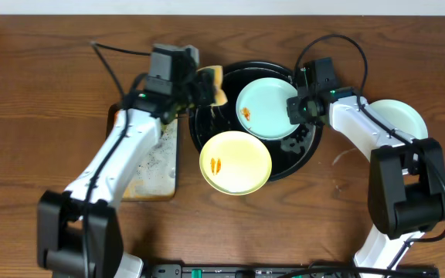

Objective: Clean dirty plates on tray and stack at the side
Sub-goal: 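Lift the sponge with left gripper and move it over the green plate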

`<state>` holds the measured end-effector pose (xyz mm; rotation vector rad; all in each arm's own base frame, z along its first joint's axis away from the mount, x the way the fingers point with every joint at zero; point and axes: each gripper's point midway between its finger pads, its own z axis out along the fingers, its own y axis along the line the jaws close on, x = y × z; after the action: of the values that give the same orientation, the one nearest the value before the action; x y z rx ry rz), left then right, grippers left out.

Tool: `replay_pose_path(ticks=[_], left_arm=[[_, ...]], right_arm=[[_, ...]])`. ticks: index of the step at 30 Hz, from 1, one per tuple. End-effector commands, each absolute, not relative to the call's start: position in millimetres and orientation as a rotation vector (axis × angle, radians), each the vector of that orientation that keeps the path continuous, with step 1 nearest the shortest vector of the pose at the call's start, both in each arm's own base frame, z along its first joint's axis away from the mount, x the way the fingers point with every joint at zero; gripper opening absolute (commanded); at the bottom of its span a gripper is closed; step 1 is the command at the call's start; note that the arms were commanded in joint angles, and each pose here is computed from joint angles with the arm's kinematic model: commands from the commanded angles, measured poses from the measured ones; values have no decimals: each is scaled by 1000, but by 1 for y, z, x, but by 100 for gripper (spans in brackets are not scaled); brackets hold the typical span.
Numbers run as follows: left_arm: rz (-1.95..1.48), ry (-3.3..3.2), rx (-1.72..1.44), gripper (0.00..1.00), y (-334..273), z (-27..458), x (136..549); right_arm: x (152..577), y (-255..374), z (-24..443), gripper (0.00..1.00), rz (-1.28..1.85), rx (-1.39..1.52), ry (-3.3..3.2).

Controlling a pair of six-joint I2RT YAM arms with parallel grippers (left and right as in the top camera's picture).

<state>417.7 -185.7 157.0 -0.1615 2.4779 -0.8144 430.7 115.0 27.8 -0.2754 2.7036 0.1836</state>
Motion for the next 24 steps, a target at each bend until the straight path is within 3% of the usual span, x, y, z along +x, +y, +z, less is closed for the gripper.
replay_pose_path(ticks=[1, 10, 24], left_arm=[[-884, 2498, -179, 7, -218, 143, 422], [-952, 2569, -191, 7, -269, 90, 419], [-1018, 2630, -315, 7, -292, 29, 423]], right_arm=[[428, 111, 8, 3, 198, -228, 2754], [428, 112, -2, 2, 199, -218, 2771], [427, 112, -3, 2, 198, -218, 2773]])
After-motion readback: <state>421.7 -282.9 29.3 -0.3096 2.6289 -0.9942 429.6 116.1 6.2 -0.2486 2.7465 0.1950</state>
